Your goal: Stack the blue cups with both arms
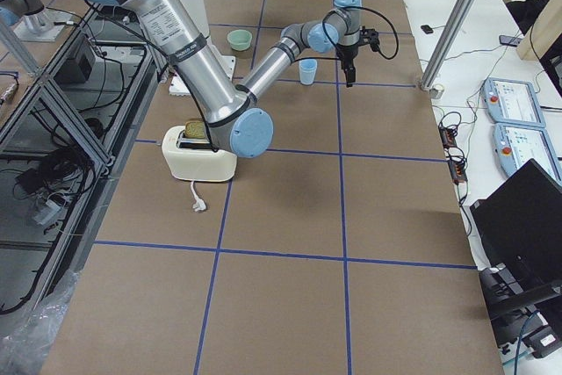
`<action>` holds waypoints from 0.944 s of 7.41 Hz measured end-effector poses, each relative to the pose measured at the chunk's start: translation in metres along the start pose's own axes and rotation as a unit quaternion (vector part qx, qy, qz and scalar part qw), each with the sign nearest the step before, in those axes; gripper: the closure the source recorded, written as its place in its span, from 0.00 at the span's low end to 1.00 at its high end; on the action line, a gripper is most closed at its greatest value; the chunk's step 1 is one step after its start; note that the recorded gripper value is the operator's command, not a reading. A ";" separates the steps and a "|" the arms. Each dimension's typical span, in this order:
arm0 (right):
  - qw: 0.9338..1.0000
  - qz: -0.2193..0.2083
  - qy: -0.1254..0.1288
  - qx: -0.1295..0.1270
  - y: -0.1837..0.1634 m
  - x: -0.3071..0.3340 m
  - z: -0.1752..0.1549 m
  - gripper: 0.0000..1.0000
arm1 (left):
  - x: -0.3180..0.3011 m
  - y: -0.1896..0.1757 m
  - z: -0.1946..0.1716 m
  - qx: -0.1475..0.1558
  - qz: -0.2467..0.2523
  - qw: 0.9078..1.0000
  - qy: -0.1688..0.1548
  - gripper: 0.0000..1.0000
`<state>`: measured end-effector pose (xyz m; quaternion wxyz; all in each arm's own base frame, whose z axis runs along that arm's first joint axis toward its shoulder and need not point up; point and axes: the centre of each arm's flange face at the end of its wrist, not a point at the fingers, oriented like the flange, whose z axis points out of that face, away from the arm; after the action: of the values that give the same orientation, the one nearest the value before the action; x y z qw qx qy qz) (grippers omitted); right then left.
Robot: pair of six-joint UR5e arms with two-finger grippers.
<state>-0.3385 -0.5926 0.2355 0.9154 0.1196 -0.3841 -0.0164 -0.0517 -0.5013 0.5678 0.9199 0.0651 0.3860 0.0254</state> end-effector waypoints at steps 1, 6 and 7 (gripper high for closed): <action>0.999 0.013 0.026 0.020 -0.023 0.044 -0.002 0.00 | -0.005 0.002 -0.001 -0.002 -0.002 1.000 -0.001 0.03; 0.998 0.046 0.028 -0.042 -0.019 0.343 -0.016 0.00 | -0.015 0.007 0.005 -0.009 -0.012 1.000 -0.001 0.03; 0.997 0.043 0.042 -0.054 0.010 0.386 -0.007 0.00 | -0.015 0.007 0.005 -0.009 -0.013 1.000 -0.001 0.02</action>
<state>-0.0621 -0.6284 0.5028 0.9355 0.0542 -0.3490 0.0070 -0.0590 -0.4966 0.5830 0.9212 0.0517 0.3853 0.0173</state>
